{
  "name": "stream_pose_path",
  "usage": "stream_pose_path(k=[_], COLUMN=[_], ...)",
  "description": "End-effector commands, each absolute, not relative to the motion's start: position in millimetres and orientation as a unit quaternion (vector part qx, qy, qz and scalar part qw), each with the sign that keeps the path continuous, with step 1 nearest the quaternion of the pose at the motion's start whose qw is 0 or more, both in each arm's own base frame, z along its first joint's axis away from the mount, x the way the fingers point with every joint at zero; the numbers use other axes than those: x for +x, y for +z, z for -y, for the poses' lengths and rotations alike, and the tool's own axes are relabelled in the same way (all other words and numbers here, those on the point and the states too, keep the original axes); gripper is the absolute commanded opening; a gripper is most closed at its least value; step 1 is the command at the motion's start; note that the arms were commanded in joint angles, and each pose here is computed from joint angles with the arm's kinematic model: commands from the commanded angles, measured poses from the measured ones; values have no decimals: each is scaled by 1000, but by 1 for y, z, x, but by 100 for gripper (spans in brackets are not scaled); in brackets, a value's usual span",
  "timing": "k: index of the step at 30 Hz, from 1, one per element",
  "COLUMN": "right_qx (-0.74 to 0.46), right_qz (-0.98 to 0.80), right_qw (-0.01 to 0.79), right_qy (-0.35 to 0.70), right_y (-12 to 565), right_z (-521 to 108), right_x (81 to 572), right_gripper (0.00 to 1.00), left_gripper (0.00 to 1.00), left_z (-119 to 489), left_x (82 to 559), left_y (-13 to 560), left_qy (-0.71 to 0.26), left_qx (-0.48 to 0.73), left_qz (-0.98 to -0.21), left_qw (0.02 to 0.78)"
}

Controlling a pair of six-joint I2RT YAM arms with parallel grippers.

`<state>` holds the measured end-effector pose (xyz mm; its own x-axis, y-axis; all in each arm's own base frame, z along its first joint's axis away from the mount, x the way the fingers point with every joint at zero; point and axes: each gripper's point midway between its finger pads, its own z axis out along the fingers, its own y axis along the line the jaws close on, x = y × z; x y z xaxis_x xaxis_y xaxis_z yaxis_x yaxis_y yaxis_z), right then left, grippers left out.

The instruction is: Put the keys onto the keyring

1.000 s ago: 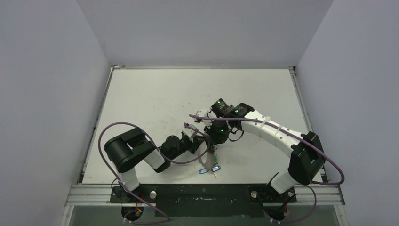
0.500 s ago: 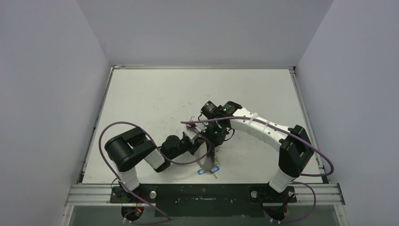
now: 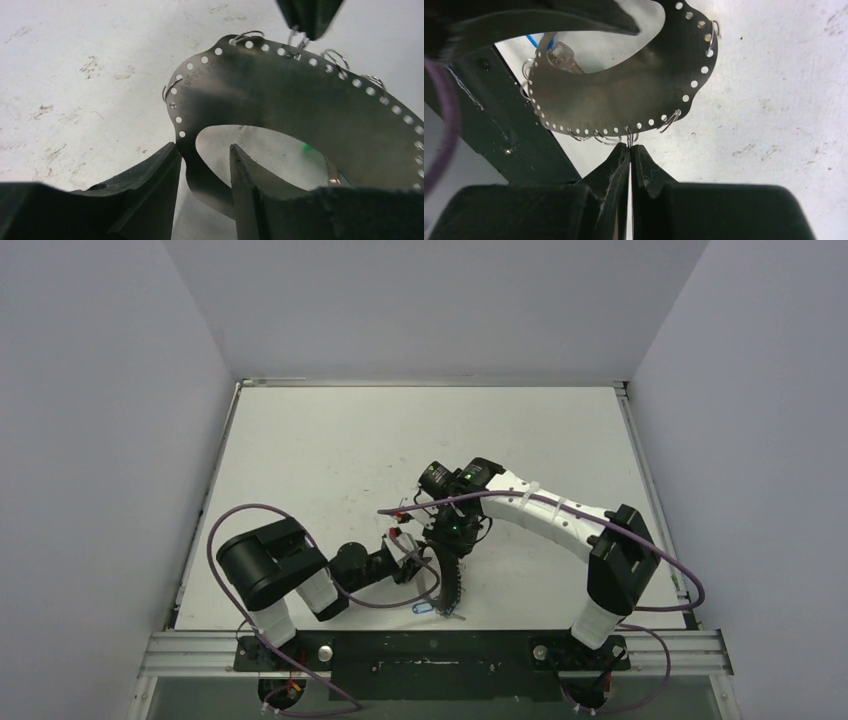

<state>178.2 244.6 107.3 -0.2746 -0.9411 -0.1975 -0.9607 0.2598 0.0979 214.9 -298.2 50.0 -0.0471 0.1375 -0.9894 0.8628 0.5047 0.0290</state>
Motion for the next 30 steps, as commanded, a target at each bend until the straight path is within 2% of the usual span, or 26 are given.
stream_pose_path(k=[1,8,12,24,30], right_qx=[-593,-588,-583,-571,-579], right_qz=[-798,-797,-797,-787,-776], right_qw=[53,69,87,138,147], right_qy=[93,117,132,186,203], right_y=[116,116,119,141,149], right_z=[-237,-245,-251,-262,-265], right_x=[178,176,177,179,174], right_gripper=[0,0,0,0,0], left_gripper=[42,46,43,42,36], left_z=[302,298,301,313,324], left_x=[197,185,177,166,170], left_y=[87,117,133,154,166], left_qy=[-338,-354,-369,-384,-391], left_qx=[409,401,405,418,413], left_qz=[-587,-554,-530,-502,-486], left_qw=[612,638,647,653,664])
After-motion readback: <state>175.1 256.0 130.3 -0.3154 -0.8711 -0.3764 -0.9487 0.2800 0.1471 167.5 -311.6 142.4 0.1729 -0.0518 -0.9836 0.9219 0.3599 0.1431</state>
